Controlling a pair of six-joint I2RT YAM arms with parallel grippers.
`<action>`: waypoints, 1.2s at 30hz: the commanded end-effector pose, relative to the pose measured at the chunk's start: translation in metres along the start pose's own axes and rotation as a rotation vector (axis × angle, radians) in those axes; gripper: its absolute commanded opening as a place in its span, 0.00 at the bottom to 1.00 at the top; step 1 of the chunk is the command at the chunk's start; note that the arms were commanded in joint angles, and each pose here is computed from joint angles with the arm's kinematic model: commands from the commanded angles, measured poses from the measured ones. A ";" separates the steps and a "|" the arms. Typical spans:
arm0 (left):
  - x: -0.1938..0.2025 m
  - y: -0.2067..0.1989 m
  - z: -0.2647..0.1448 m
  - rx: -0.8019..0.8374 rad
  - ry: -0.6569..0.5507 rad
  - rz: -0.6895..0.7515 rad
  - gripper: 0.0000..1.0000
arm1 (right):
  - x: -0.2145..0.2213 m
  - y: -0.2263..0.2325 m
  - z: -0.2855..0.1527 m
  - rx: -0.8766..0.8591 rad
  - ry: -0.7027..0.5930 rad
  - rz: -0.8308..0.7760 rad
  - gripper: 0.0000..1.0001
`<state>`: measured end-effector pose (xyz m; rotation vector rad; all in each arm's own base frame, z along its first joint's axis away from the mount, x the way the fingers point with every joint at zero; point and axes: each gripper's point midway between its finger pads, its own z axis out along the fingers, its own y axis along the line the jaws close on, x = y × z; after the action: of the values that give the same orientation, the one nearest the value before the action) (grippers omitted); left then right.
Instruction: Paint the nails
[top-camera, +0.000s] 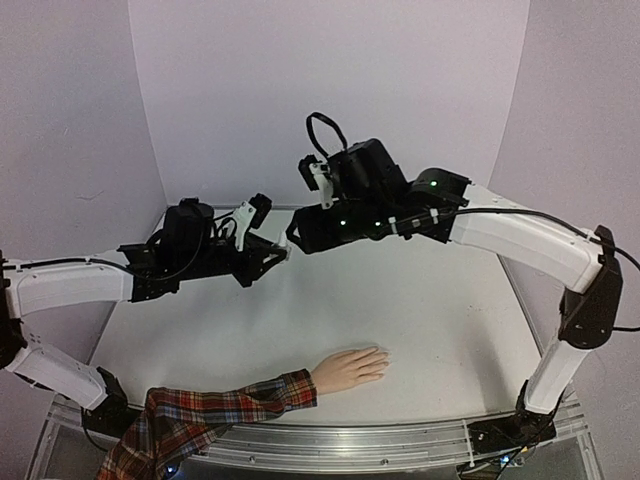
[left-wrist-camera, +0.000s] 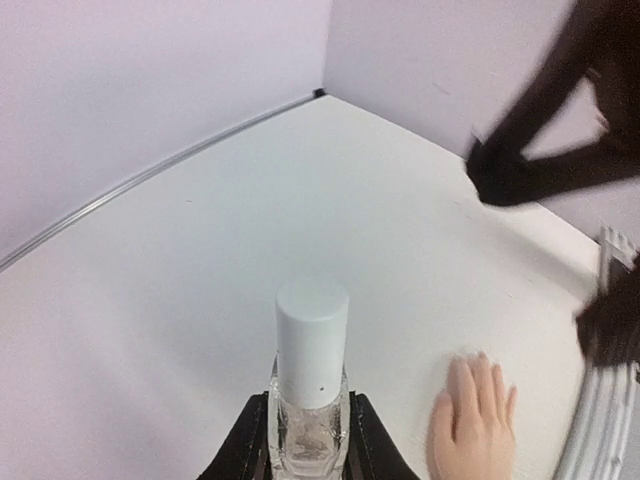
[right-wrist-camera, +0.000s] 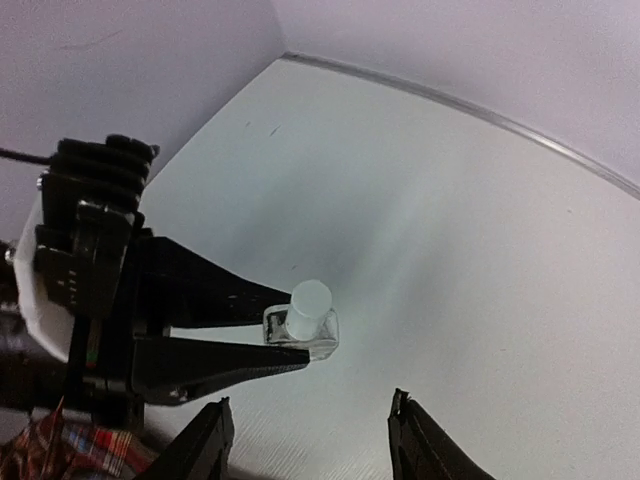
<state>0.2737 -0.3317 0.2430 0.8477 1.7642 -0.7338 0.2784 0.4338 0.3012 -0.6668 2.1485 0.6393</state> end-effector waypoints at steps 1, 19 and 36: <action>-0.046 -0.065 -0.042 0.324 -0.211 0.152 0.00 | 0.005 0.043 -0.042 -0.417 0.026 -0.133 0.58; -0.055 -0.109 -0.059 0.616 -0.198 0.175 0.00 | 0.019 0.089 -0.058 -0.760 0.082 -0.216 0.38; -0.085 0.006 -0.019 -0.062 -0.244 -0.074 0.00 | -0.001 0.025 -0.005 -0.166 -0.063 -0.035 0.00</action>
<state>0.1920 -0.3559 0.2898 1.1230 1.5219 -1.1667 0.2202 0.4557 0.3160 -1.1538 1.9371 1.1212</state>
